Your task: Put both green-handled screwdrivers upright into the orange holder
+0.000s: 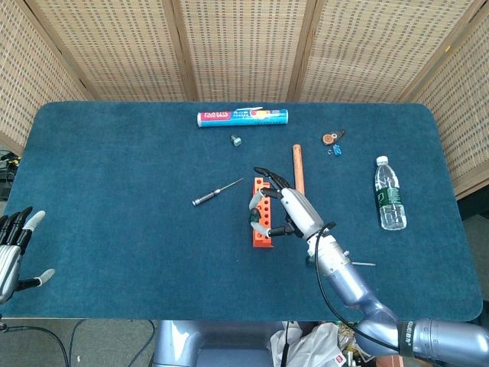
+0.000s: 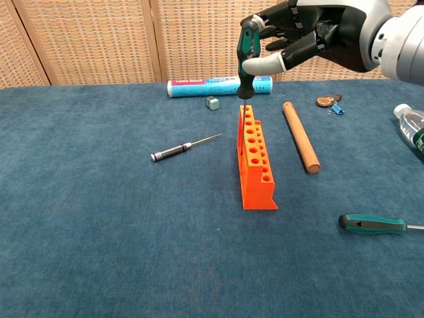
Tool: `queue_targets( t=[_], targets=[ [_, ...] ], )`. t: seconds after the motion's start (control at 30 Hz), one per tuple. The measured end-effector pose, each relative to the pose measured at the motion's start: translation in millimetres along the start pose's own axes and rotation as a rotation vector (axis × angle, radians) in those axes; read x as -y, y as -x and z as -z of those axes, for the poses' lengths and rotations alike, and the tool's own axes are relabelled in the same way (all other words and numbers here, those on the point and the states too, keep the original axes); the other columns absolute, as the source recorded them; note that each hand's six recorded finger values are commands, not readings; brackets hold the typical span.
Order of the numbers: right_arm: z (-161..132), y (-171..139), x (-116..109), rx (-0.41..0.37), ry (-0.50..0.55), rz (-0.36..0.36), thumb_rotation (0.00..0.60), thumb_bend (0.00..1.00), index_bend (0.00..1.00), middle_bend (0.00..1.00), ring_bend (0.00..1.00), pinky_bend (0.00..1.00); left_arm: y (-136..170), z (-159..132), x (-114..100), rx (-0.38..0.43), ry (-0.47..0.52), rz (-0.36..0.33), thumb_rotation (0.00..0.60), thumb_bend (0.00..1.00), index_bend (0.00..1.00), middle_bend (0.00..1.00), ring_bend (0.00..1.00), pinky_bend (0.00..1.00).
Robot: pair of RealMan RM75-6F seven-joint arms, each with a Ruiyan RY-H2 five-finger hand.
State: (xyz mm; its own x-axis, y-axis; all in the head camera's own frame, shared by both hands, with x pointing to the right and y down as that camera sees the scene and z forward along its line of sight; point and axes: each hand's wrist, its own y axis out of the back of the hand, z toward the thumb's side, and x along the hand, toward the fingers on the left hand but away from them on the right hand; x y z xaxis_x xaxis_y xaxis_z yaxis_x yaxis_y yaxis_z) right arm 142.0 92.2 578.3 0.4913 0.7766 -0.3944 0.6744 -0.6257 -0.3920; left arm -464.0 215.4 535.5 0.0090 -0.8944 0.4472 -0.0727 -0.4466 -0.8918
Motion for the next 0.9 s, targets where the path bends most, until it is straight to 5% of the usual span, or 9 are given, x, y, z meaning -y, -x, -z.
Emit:
queue_targets(
  t=[0.9],
  targets=[
    [2.4, -6.7, -8.2, 0.008, -0.006, -0.001, 0.600, 0.38, 0.63, 0.06, 0.00, 0.00, 0.6, -1.7, 2.4, 0.005, -0.008, 0.006, 0.600, 0.00, 0.00, 0.00, 0.00, 0.00]
  ],
)
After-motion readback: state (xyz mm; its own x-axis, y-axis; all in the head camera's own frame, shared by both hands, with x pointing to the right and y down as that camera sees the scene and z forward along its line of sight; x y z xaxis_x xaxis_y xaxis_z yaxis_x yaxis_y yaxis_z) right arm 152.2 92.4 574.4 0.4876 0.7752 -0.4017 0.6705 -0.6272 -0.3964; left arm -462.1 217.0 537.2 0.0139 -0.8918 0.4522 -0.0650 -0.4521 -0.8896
